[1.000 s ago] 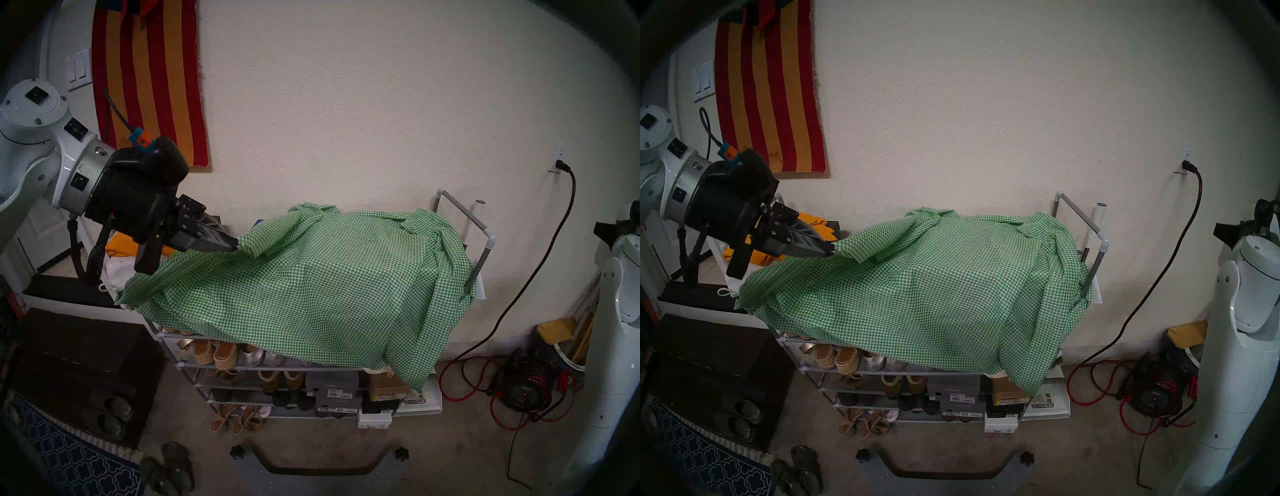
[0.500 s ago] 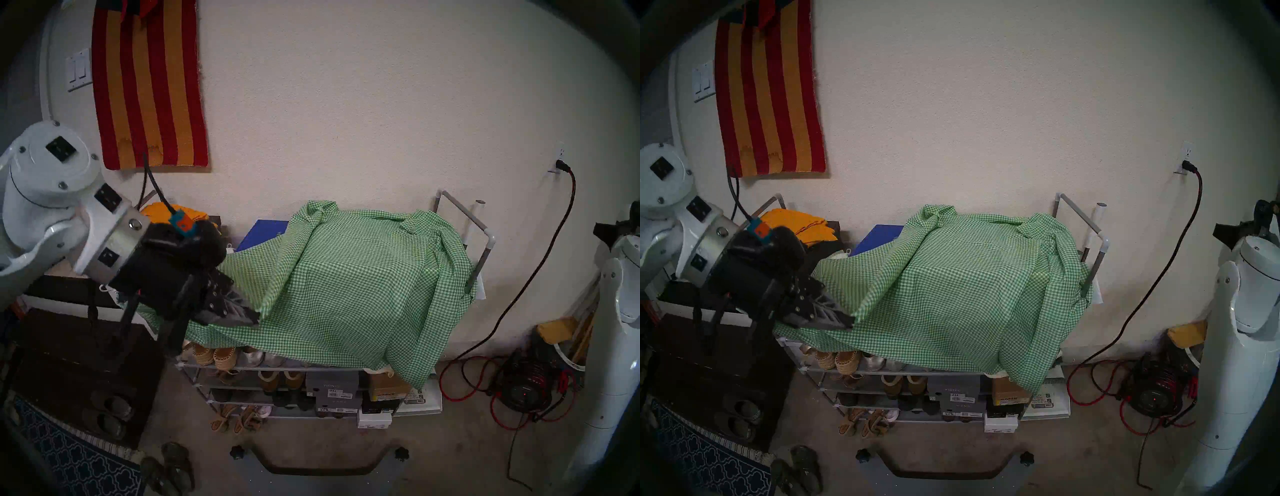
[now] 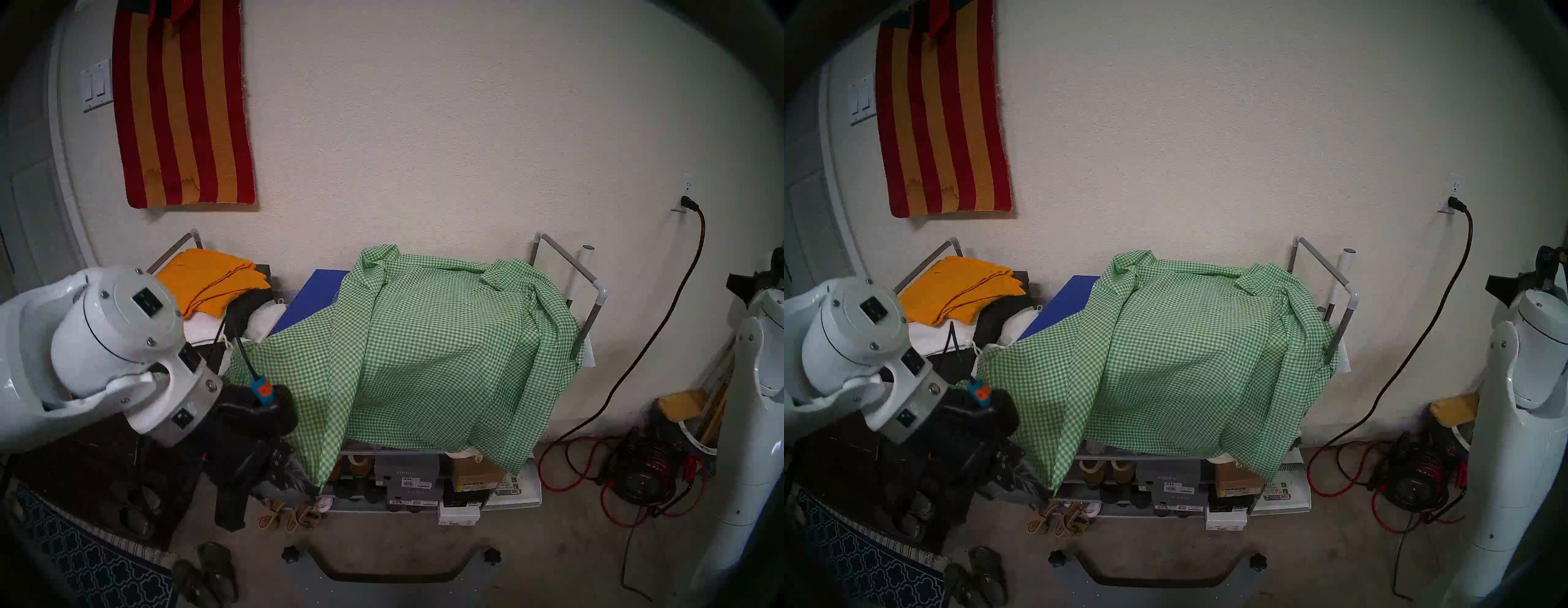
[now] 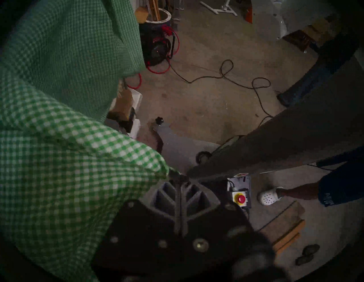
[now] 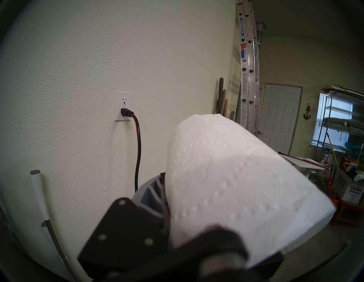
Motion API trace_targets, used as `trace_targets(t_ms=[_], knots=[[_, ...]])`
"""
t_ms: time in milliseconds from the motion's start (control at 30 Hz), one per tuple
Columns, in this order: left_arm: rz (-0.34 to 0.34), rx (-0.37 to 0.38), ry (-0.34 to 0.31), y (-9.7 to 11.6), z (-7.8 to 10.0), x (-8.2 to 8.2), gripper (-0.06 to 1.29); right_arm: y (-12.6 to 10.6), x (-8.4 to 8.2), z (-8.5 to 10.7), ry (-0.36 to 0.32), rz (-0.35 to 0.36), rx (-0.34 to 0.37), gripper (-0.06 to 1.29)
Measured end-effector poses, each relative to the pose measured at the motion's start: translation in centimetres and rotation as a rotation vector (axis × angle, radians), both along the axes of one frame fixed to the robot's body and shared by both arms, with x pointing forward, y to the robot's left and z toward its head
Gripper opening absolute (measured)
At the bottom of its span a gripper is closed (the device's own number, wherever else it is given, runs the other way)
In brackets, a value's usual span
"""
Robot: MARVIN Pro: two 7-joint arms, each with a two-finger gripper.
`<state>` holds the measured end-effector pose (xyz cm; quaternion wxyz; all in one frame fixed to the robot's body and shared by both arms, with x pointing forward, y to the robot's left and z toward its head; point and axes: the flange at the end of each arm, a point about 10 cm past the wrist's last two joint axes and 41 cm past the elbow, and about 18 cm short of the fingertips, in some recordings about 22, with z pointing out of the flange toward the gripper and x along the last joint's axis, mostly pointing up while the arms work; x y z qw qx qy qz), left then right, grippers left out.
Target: Lift the object off the cloth, cover the shoe rack with the cloth, put the object back
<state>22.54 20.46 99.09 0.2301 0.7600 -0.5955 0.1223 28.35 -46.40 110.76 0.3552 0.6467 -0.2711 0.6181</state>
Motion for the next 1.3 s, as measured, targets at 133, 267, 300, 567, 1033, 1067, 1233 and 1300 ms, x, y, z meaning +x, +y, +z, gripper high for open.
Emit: trace_targets(t_ms=[133, 267, 300, 567, 1033, 1067, 1233, 1300], knots=[[0.009, 0.036, 0.055, 0.2, -2.1, -0.9, -0.02, 0.0, 0.0, 0.0, 0.0, 0.0, 0.001, 0.14], [0.033, 0.083, 0.127, 1.0, -5.0, -1.6, -0.02, 0.0, 0.0, 0.0, 0.001, -0.001, 0.001, 0.14], [0.04, 0.095, 0.144, 1.3, -5.7, -1.8, -0.02, 0.0, 0.0, 0.0, 0.001, -0.001, 0.001, 0.14], [0.107, 0.212, 0.294, 4.5, -12.0, -3.4, -0.02, 0.0, 0.0, 0.0, 0.002, 0.0, 0.003, 0.14], [0.173, 0.507, 0.436, 13.9, -21.9, -7.8, -0.02, 0.0, 0.0, 0.1, 0.0, 0.0, 0.003, 0.14], [0.172, 0.514, 0.435, 14.3, -22.2, -7.9, -0.02, 0.0, 0.0, 0.1, 0.0, -0.001, 0.003, 0.14], [0.139, 0.543, 0.413, 16.9, -23.8, -8.4, -0.02, 0.0, 0.0, 0.2, -0.001, -0.001, 0.002, 0.14], [0.128, 0.546, 0.405, 17.6, -24.1, -8.4, -0.02, 0.0, 0.0, 0.2, -0.002, -0.001, 0.002, 0.14]])
